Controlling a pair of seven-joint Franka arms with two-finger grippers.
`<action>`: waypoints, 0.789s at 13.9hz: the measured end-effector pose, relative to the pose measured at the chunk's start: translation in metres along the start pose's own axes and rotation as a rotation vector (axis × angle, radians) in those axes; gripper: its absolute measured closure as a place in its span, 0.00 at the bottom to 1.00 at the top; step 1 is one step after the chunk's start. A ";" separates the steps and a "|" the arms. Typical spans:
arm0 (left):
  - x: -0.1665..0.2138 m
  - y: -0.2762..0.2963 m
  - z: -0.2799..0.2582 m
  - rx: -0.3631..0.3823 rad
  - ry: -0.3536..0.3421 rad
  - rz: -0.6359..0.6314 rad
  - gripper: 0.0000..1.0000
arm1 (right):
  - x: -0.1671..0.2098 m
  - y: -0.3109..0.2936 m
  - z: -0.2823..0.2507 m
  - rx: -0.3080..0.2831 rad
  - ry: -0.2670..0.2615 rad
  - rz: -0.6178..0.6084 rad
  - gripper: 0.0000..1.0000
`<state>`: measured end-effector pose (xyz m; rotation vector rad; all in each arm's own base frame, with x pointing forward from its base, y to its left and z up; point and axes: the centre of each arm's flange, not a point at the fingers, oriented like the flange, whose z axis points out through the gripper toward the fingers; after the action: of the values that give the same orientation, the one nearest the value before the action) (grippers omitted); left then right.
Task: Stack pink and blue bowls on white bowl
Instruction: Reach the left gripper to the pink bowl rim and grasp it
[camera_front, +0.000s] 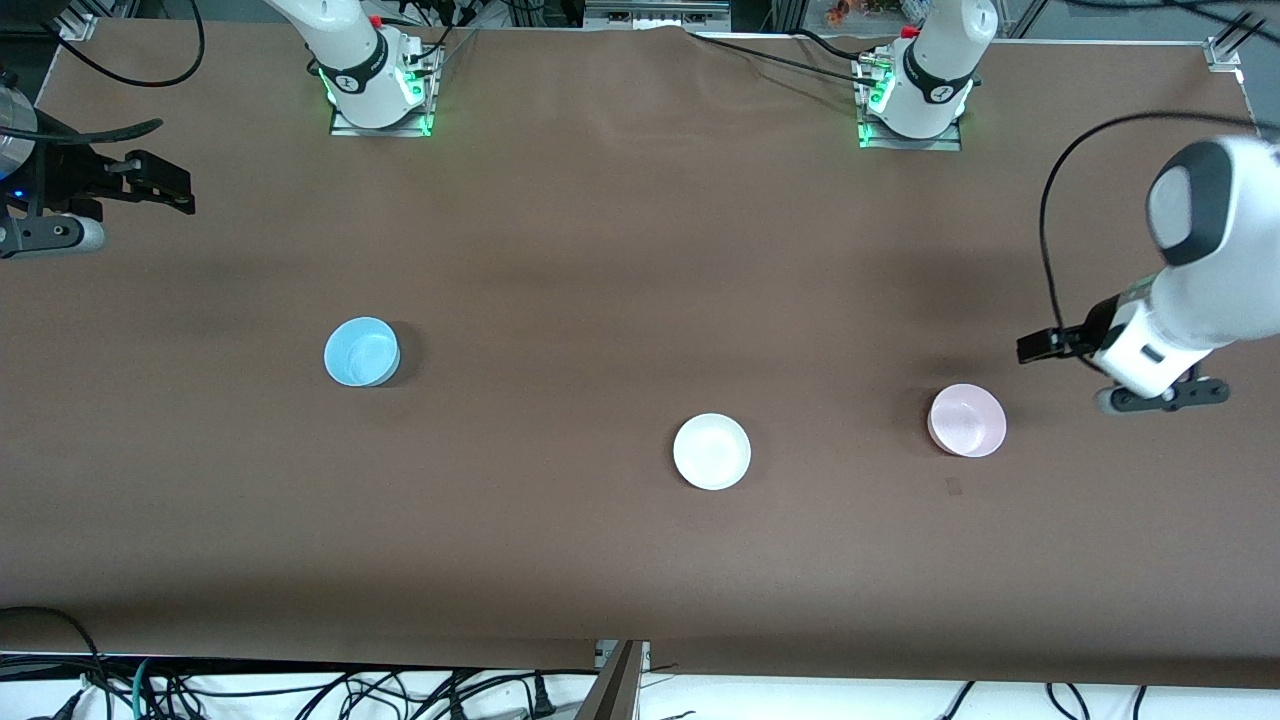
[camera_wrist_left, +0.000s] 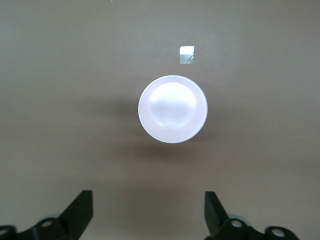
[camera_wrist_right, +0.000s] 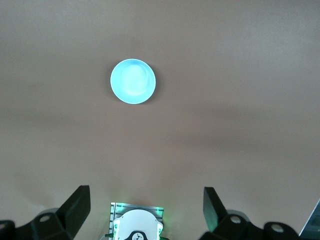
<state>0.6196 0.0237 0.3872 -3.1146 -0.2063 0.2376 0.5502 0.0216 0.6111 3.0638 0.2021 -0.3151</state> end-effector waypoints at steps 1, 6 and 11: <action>0.007 -0.001 0.020 0.002 -0.002 -0.004 0.04 | 0.000 0.000 0.000 0.000 0.000 0.000 0.00; 0.022 -0.009 0.110 0.005 0.080 -0.017 0.06 | 0.000 0.005 0.000 0.001 0.003 0.010 0.00; 0.024 -0.021 0.145 0.015 0.091 -0.010 0.15 | 0.010 0.007 0.012 0.002 -0.017 0.012 0.00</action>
<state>0.6184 0.0479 0.2403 -3.1002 -0.2173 0.0964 0.5588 0.0149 0.5973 3.0620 0.1820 -0.3411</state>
